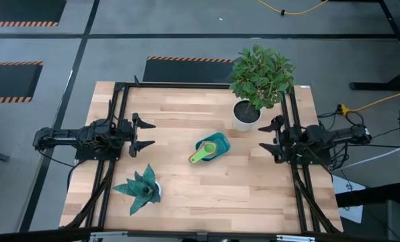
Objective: Nest measuring cups in basket
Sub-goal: Return to Home Position
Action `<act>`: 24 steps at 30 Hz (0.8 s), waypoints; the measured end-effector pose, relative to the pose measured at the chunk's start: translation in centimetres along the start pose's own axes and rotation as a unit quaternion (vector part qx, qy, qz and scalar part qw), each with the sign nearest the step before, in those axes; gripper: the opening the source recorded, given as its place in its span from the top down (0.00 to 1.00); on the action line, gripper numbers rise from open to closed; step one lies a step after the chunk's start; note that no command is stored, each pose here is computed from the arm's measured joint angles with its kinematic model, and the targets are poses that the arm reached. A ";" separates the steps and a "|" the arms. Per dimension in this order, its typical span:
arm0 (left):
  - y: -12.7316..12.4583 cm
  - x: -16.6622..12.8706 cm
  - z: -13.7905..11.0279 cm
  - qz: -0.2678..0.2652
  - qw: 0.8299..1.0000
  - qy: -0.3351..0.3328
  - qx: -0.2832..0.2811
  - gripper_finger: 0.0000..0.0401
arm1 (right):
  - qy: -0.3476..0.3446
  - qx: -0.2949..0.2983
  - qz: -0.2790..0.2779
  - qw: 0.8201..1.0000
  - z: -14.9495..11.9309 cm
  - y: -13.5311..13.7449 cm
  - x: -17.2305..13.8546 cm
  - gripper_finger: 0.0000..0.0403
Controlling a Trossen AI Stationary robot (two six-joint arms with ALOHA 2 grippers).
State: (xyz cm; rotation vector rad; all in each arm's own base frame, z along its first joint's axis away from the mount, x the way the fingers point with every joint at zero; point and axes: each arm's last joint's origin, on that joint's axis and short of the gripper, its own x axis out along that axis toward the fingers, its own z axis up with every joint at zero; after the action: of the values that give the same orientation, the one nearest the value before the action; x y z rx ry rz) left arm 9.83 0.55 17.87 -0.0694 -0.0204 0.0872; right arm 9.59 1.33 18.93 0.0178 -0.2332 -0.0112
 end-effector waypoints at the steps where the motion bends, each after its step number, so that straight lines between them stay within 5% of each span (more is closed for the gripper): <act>1: 0.0 0.0 0.0 0.000 1.000 0.000 0.001 0.19 | 0.001 -0.016 -0.006 1.000 0.0 -0.1 0.0 0.26; 9: 0.0 0.0 0.0 0.002 1.000 0.000 0.001 0.19 | 0.049 -0.082 -0.005 0.995 -1.0 -0.5 0.0 0.26; 15: 0.0 0.0 0.0 0.002 1.000 0.001 0.010 0.19 | 0.114 -0.084 0.000 0.990 -2.2 -0.5 -0.2 0.26; 24: 0.1 0.2 -1.4 0.003 1.000 0.016 0.009 0.19 | 0.111 -0.079 0.002 0.991 -2.2 -0.5 -0.2 0.26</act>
State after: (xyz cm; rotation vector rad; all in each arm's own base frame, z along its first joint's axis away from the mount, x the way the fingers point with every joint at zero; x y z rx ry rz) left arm 10.06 0.58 16.51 -0.0527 0.0123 0.0914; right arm 9.92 0.83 16.79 -0.1383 -0.0089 -0.0241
